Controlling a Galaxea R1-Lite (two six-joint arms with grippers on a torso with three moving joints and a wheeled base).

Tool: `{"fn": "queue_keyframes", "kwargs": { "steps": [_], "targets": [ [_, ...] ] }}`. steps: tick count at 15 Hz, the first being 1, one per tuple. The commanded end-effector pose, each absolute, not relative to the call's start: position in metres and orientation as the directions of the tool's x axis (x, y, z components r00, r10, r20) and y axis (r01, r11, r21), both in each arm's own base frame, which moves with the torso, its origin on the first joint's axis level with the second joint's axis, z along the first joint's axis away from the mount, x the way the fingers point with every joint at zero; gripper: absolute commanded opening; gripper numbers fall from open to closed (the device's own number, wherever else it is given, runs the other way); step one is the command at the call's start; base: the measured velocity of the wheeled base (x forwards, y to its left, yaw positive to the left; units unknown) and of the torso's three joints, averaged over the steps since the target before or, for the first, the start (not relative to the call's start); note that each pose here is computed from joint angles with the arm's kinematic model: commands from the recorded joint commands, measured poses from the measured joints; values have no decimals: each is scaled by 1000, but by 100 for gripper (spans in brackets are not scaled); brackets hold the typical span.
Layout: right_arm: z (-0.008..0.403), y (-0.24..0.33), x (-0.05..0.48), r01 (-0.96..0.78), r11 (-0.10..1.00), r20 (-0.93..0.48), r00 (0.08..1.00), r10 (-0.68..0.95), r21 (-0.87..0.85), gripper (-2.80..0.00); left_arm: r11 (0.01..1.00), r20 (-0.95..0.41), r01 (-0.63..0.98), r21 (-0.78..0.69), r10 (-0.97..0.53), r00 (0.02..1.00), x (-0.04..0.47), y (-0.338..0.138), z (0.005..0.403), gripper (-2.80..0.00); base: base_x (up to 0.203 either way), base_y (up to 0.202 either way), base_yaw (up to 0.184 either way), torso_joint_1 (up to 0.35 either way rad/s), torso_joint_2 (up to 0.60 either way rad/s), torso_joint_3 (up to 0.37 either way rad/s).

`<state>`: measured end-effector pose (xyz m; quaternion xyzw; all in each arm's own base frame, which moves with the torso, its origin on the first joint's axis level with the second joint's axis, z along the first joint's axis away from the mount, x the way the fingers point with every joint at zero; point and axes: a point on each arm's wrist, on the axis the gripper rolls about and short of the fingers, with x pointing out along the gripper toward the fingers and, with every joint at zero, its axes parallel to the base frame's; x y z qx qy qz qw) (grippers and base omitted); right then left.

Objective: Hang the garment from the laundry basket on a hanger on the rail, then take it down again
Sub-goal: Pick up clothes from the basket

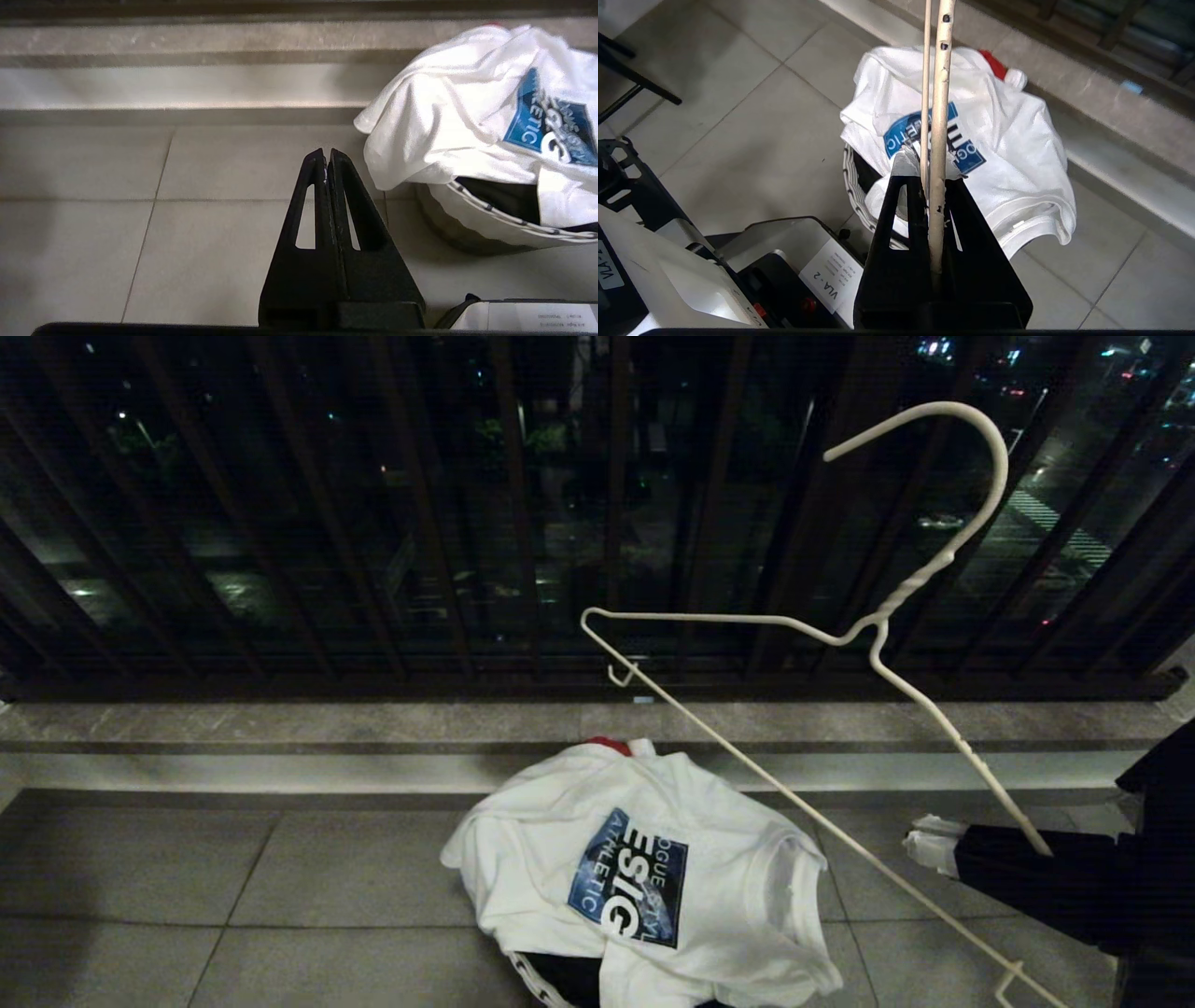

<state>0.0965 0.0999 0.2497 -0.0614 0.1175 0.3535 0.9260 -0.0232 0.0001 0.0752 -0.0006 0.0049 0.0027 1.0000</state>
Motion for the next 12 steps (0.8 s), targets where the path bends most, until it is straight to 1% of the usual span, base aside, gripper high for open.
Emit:
{"fn": "queue_keyframes", "kwargs": {
  "steps": [1,5,7,12],
  "targets": [
    [248,101,97,-669,742,-268,721,639,-31,-280,1000,-11,-6,-1,6,1000,-23,0,75,-280,0,0,0,-1,2,-194],
    [245,102,98,-669,743,-279,720,636,-33,-280,1000,-9,-6,0,6,1000,-23,0,76,-280,0,0,0,5,3,-197],
    [247,100,98,-653,756,-272,735,622,-37,-280,1000,-9,-6,0,6,1000,-23,0,76,-280,0,0,0,2,0,-183],
    [253,92,97,-622,779,-238,770,592,-74,-280,1000,-11,-6,-2,6,1000,-23,0,75,-280,0,0,0,3,2,-38]
  ]
}}
